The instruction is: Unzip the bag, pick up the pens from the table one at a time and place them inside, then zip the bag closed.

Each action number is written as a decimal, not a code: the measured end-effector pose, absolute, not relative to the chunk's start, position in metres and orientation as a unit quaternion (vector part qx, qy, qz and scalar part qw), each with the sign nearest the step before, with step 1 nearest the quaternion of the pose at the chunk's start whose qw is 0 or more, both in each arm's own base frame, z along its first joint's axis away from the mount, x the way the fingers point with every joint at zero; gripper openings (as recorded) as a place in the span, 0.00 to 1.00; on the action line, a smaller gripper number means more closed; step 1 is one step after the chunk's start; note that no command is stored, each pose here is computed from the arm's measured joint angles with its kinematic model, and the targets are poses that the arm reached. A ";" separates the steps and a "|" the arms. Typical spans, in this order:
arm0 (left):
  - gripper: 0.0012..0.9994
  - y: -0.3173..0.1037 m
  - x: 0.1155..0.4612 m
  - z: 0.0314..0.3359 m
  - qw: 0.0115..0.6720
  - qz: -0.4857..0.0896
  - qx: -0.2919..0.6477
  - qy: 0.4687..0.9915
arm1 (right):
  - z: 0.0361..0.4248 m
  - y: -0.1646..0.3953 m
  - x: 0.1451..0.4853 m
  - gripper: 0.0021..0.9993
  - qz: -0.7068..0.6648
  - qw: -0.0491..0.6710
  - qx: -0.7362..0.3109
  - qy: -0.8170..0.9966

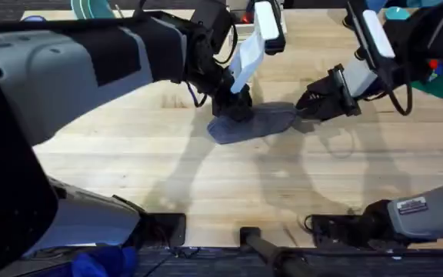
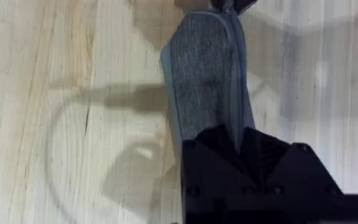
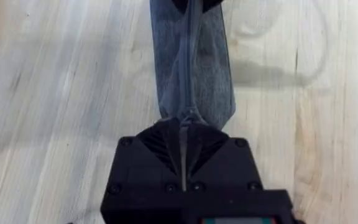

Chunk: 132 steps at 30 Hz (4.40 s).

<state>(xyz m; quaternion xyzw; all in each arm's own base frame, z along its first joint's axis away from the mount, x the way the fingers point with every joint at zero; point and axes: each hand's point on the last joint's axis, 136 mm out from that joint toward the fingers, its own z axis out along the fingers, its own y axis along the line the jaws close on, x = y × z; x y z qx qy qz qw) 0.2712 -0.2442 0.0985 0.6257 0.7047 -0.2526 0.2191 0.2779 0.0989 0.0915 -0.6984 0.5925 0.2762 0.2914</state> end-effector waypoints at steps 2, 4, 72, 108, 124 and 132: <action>0.04 -0.244 0.271 0.099 0.219 -0.253 0.626 0.705 | 0.091 0.099 0.278 0.03 0.276 0.291 -0.698 0.593; 0.04 -0.244 0.271 0.099 0.219 -0.253 0.626 0.705 | 0.091 0.099 0.278 0.03 0.276 0.291 -0.698 0.593; 0.04 -0.252 0.267 0.101 0.222 -0.262 0.632 0.695 | 0.071 0.059 0.280 0.03 0.229 0.211 -0.676 0.668; 0.04 -0.249 0.269 0.100 0.223 -0.259 0.630 0.698 | 0.040 0.028 0.277 0.99 0.201 0.135 -0.675 0.697; 0.04 -0.249 0.269 0.100 0.223 -0.258 0.630 0.698 | 0.059 0.044 0.285 1.00 0.229 0.201 -0.654 0.692; 0.04 -0.249 0.269 0.100 0.223 -0.258 0.630 0.698 | 0.105 0.060 0.279 1.00 0.245 0.273 -0.642 0.674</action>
